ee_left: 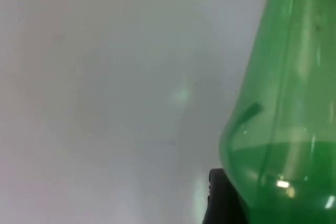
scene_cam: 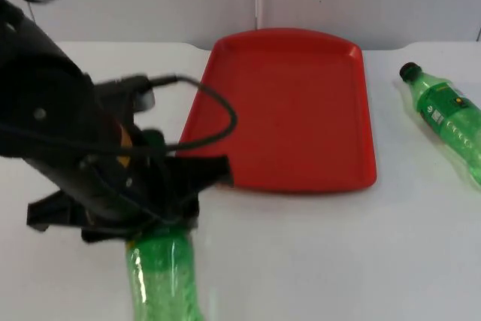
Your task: Place the bottle upright on the tray.
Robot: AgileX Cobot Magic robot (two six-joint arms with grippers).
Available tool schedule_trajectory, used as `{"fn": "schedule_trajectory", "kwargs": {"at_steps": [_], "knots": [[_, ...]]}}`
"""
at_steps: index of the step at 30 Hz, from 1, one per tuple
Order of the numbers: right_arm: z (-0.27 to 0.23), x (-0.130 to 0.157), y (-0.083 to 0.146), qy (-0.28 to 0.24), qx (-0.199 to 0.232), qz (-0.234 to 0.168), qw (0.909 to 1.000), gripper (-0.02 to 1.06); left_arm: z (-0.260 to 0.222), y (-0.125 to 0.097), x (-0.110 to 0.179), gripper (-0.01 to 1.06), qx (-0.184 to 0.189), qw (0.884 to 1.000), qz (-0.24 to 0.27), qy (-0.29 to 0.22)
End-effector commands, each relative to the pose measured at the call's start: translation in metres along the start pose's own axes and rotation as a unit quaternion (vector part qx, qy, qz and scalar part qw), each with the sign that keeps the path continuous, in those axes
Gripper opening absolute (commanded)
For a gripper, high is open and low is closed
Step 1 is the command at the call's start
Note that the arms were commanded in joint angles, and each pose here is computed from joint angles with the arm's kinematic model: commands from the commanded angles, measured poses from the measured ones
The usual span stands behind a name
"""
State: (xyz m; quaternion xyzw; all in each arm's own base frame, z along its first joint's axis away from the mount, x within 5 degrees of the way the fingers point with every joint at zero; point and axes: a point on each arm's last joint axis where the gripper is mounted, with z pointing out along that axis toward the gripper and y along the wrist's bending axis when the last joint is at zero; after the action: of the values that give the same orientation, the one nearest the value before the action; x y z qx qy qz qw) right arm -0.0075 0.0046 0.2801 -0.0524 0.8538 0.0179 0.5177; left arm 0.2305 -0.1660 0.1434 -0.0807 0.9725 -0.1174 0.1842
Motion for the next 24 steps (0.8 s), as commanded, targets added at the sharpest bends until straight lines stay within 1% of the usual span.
{"fn": "schedule_trajectory", "kwargs": {"at_steps": [1, 3, 5, 6, 10, 11, 12, 14, 15, 16, 18, 20, 22, 23, 24], "knots": [[0.0, 0.0, 0.0, -0.004, 0.002, 0.001, 1.0, 1.05, -0.015, -0.007, -0.006, 0.0, 0.033, 0.999, 0.013, -0.032], [0.0, 0.0, 0.0, -0.004, 0.002, 0.001, 1.0, 1.05, -0.036, -0.012, -0.014, 0.0, 0.069, 0.994, 0.039, -0.074], [0.0, 0.0, 0.0, -0.004, 0.002, 0.001, 1.0, 1.05, -0.05, -0.016, -0.019, 0.0, 0.094, 0.988, 0.062, -0.106], [0.0, 0.0, 0.0, -0.004, 0.002, 0.001, 1.0, 1.05, -0.05, -0.016, -0.019, 0.0, 0.094, 0.988, 0.062, -0.106], [0.0, 0.0, 0.0, -0.004, 0.002, 0.001, 1.0, 1.05, -0.077, -0.025, -0.032, 0.0, 0.119, 0.974, 0.106, -0.16], [0.0, 0.0, 0.0, -0.004, 0.002, 0.001, 1.0, 1.05, -0.082, -0.027, -0.036, 0.0, 0.115, 0.972, 0.117, -0.17], [0.0, 0.0, 0.0, -0.004, 0.002, 0.001, 1.0, 1.05, -0.082, -0.027, -0.036, 0.0, 0.115, 0.972, 0.117, -0.17], [0.0, 0.0, 0.0, -0.004, 0.002, 0.001, 1.0, 1.05, -0.091, -0.031, -0.046, 0.0, 0.099, 0.965, 0.148, -0.193], [0.0, 0.0, 0.0, -0.004, 0.002, 0.001, 1.0, 1.05, -0.096, -0.033, -0.051, 0.0, 0.09, 0.963, 0.155, -0.202], [0.0, 0.0, 0.0, -0.004, 0.002, 0.001, 1.0, 1.05, -0.096, -0.033, -0.051, 0.0, 0.09, 0.963, 0.155, -0.202], [0.0, 0.0, 0.0, -0.004, 0.002, 0.001, 1.0, 1.05, -0.105, -0.038, -0.061, 0.0, 0.076, 0.954, 0.182, -0.227], [0.0, 0.0, 0.0, -0.004, 0.002, 0.001, 1.0, 1.05, -0.116, -0.044, -0.072, 0.0, 0.07, 0.943, 0.202, -0.255], [0.0, 0.0, 0.0, -0.004, 0.002, 0.001, 1.0, 1.05, -0.126, -0.05, -0.08, 0.0, 0.07, 0.932, 0.215, -0.283], [0.0, 0.0, 0.0, -0.004, 0.002, 0.001, 1.0, 1.05, -0.126, -0.05, -0.08, 0.0, 0.07, 0.932, 0.215, -0.283], [0.0, 0.0, 0.0, -0.004, 0.002, 0.001, 1.0, 1.05, -0.131, -0.052, -0.085, 0.0, 0.071, 0.926, 0.218, -0.298]]}}
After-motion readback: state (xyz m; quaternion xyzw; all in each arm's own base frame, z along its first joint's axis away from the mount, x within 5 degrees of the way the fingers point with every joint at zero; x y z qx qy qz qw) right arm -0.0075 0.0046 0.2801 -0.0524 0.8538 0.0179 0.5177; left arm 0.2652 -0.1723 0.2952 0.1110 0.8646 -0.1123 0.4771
